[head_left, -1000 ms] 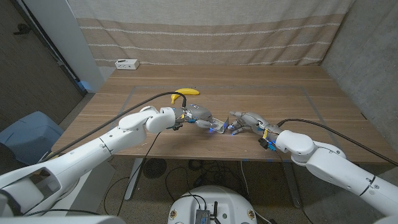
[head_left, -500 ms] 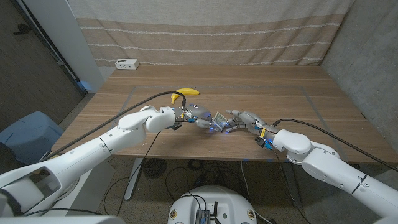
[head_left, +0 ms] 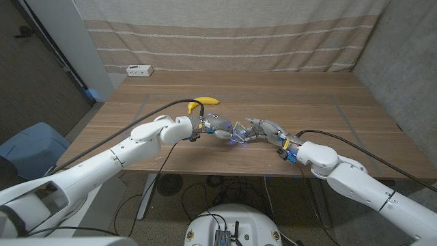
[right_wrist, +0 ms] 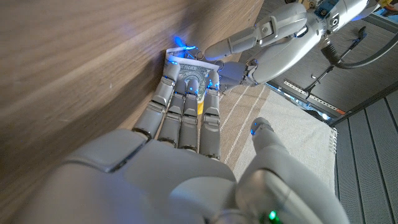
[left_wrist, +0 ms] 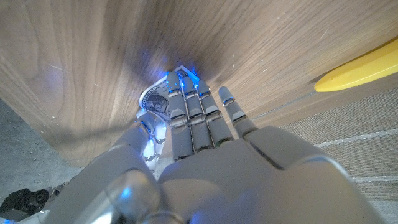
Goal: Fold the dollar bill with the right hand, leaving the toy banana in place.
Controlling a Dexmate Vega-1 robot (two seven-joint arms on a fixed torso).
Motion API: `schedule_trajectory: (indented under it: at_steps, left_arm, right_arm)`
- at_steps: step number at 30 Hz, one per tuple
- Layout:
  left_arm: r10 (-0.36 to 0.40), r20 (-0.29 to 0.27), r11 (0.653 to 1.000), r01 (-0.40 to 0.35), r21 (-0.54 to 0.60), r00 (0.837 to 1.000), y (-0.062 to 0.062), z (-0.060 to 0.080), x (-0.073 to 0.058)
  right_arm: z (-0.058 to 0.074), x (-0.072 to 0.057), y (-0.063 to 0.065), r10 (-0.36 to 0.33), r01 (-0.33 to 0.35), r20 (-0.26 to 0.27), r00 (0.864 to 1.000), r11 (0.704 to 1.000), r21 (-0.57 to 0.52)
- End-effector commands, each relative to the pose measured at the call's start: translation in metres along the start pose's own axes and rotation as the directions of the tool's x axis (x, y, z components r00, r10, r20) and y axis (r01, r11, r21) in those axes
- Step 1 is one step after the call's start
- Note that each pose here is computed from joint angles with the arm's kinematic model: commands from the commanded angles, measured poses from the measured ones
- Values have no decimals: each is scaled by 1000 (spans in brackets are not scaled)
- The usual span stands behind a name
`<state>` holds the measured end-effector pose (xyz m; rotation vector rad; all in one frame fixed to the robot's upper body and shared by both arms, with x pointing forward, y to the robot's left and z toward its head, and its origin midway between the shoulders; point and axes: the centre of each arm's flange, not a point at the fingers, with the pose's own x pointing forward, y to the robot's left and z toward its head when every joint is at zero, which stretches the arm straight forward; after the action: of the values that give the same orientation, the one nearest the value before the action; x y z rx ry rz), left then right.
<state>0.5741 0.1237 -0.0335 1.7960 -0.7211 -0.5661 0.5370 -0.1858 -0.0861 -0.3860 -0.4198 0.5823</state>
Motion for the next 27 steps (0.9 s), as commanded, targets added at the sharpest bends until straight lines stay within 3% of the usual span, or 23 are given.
schedule_trajectory:
  at_steps: [1,15,27]
  left_arm:
    - [-5,4,1000,5,-6,1000,0,-1,3]
    - [-9,0,1000,9,-10,1000,-1,0,3]
    - [-1,0,1000,1,-6,1000,2,1,3]
  right_arm:
    - [1,10,3,51,-51,8,999,999,12]
    - [9,23,12,116,-117,74,990,993,8]
    - [18,28,17,131,-134,-31,991,983,-123]
